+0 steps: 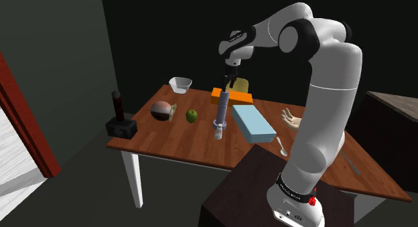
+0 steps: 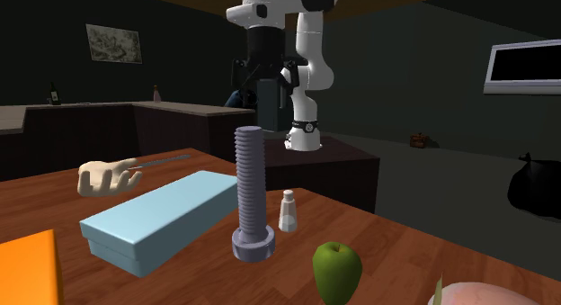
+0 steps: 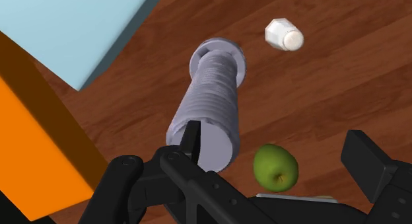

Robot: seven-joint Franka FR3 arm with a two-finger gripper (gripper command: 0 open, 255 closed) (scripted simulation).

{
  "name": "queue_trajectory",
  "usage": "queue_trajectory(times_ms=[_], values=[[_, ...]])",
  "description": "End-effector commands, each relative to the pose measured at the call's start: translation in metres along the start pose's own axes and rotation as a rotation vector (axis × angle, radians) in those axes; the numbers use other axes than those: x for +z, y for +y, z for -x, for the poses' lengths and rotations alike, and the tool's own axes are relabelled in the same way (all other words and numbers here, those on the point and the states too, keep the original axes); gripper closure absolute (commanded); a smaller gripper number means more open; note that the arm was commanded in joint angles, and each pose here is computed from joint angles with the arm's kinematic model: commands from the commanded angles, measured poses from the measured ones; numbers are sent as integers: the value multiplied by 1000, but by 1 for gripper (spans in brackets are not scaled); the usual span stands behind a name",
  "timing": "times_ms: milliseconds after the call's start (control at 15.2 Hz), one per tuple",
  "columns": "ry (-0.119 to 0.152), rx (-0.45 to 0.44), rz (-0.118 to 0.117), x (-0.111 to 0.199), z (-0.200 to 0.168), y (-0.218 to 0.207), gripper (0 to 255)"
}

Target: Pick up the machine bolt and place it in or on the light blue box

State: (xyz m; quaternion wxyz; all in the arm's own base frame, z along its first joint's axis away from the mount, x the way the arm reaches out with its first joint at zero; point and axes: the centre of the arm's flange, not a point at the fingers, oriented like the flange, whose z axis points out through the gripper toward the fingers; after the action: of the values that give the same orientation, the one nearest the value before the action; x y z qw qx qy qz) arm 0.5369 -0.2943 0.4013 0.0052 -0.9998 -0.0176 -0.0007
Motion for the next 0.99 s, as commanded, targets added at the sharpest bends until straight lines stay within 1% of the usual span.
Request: queue_trajectory(times_ms=[0,198,660,924], values=[[-5,-1,-2,15,-13,20,0],[-12,-1,-5,32,-30,48,0],[-12,-1,-5,69,-29,47,0],[-12,-1,-5,72,-29,47,0]])
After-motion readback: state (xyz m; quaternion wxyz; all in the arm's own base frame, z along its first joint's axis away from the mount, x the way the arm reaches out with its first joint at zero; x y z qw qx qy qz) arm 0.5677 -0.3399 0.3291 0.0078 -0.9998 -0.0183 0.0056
